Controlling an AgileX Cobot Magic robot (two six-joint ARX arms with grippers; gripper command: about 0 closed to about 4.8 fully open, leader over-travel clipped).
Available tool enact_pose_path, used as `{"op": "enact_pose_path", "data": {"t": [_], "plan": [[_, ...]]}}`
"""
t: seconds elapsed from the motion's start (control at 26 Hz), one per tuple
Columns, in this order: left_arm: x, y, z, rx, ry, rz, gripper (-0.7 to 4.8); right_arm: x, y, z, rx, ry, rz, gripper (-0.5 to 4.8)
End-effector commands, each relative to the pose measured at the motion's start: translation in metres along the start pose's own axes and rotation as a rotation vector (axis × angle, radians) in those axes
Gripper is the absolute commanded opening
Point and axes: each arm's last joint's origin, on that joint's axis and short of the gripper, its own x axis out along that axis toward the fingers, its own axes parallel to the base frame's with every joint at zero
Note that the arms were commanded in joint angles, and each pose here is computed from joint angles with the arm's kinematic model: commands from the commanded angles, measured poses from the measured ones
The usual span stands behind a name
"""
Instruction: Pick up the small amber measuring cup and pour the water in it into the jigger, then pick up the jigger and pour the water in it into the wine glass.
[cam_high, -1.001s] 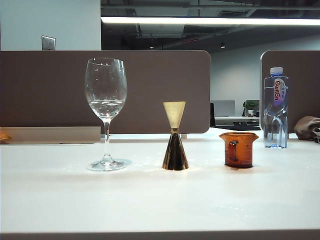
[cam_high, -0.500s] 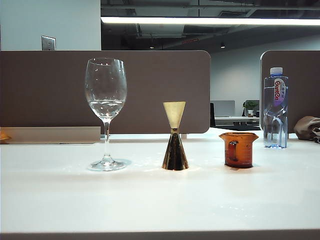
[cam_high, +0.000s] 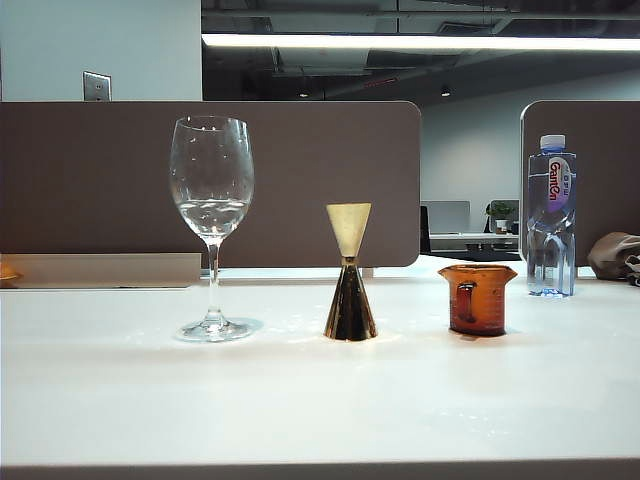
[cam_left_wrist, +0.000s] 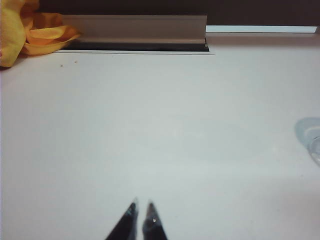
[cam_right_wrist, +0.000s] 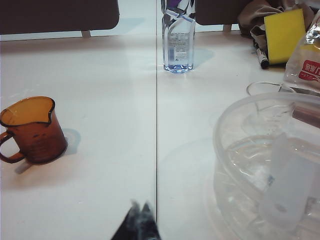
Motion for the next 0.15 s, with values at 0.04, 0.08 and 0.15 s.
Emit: {"op": "enact_pose_path", "data": {"t": [0.04,0.08,0.15], "plan": [[-0.0001,0.0000,-0.0006,0.001,0.008,-0.004,0.26,0.0007,0.0001,-0.0010,0.000,-0.008,0.002,0.02],[-0.0001,-0.0001,-0.0006,0.001,0.008,-0.004,0.26,0.0007,0.0001,-0.0010,0.001,-0.008,0.002,0.02],[-0.0001,-0.0001,-0.0006,0.001,0.008,-0.004,0.26,0.0007,0.0001,-0.0010,0.001,-0.008,0.002,0.02]]}}
